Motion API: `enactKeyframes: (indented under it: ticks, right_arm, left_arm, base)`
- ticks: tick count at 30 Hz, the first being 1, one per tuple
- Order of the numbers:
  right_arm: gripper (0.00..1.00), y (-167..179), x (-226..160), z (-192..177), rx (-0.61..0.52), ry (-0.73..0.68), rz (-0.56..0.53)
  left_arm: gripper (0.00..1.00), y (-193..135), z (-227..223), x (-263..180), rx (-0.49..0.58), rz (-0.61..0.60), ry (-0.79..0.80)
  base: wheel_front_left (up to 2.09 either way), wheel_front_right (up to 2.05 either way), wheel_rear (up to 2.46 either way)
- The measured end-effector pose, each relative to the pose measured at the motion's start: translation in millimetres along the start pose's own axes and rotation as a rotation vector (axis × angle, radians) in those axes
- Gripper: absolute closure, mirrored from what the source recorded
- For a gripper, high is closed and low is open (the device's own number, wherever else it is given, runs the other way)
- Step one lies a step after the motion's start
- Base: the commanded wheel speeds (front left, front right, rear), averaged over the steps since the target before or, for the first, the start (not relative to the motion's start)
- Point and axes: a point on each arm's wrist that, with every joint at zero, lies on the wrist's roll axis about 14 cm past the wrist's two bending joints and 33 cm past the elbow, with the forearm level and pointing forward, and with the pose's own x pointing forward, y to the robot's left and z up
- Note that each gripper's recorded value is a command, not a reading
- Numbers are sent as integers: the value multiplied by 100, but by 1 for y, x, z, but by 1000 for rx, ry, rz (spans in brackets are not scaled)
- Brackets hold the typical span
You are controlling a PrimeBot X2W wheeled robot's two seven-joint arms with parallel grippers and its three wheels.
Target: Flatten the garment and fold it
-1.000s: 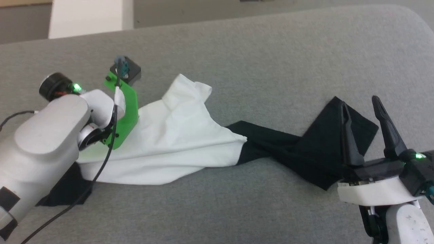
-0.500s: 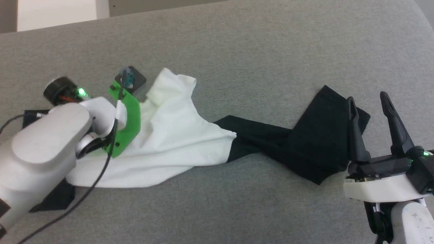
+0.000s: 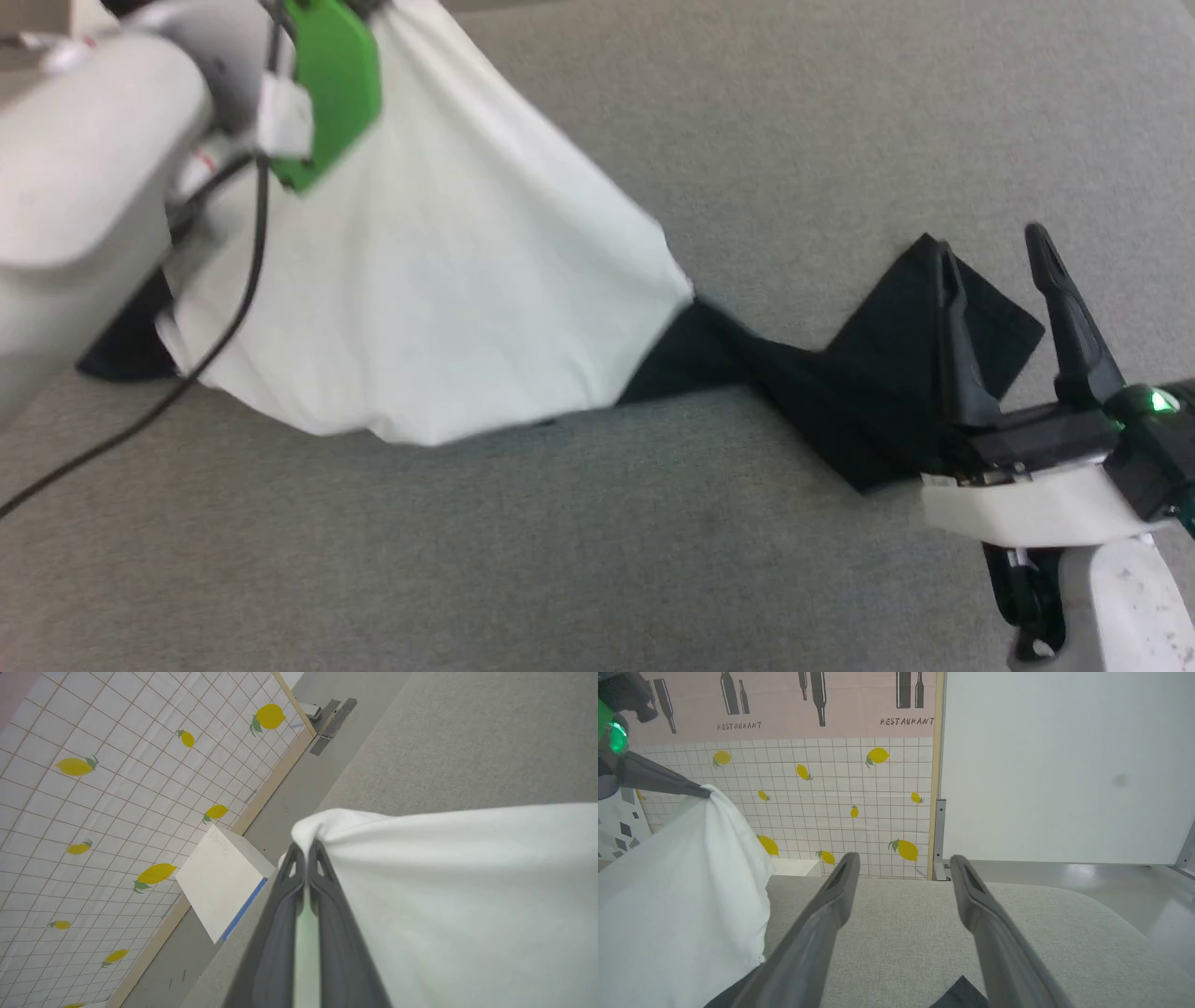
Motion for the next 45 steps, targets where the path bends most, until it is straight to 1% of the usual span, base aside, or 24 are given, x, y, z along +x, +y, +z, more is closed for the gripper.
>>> enactKeyframes:
  ticks: [2,5,8,12,14,16,17,21,22,23,24,27,30,32,34,37,39,40,42,45]
  right_arm:
    - [0,0,4,-1,5,-3,2]
    - [0,-7,7,-4,8,1,-18]
    - [0,-18,4,-12,4,24,-50]
    - [0,-35,-2,-23,-19,66,-96]
    - [0,-42,-5,-28,-32,87,-116]
    - [0,-49,-9,-33,-48,107,-135]
    - [0,-51,-10,-34,-54,112,-141]
    - [0,-56,-11,-31,-84,113,-150]
    - [0,-56,-11,-29,-91,106,-149]
    - [0,-57,-11,-26,-99,101,-149]
    - [0,-57,-11,-25,-107,97,-148]
    - [0,-55,-9,-16,-134,77,-136]
    - [0,-50,-7,-3,-136,37,-120]
    - [0,-45,-5,8,-145,7,-88]
    - [0,-38,-1,18,-156,-22,-47]
    - [0,-24,7,32,-177,-69,39]
    - [0,-10,15,42,-178,-103,111]
    - [0,-2,19,46,-176,-118,146]
    - [0,11,25,49,-174,-131,218]
    - [0,30,30,45,-182,-110,329]
  left_arm:
    - [100,18,-3,13,9,56,-12]
    - [100,37,-19,34,23,116,3]
    - [100,38,-43,60,8,125,34]
    - [100,25,-77,98,-17,110,79]
    - [100,8,-103,112,-46,75,142]
    - [100,-18,-131,124,-90,18,215]
    - [100,-25,-134,129,-103,6,219]
    - [100,-26,-129,136,-129,9,189]
    - [97,-25,-127,136,-134,13,178]
    - [26,-25,-125,135,-142,16,168]
    - [0,-26,-120,134,-146,15,151]
    - [0,-29,-93,130,-166,12,46]
    - [0,-19,-62,118,-159,45,-85]
    - [0,-1,-41,103,-167,110,-185]
    - [0,14,-25,85,-184,172,-252]
    - [0,29,-7,55,-236,259,-328]
    - [0,40,10,25,-264,333,-411]
    - [0,46,15,8,-278,378,-449]
    - [0,56,11,-26,-303,472,-489]
    - [0,58,-15,-76,-340,616,-495]
  base:
    - [0,0,0]
    - [0,0,0]
    - [0,0,0]
    - [0,0,0]
    - [0,0,0]
    - [0,0,0]
    - [0,0,0]
    - [0,0,0]
    - [0,0,0]
    - [0,0,0]
    - [0,0,0]
    - [0,0,0]
    - [0,0,0]
    - [0,0,0]
    - [0,0,0]
    - [0,0,0]
    - [0,0,0]
    - [0,0,0]
    - [0,0,0]
    - [0,0,0]
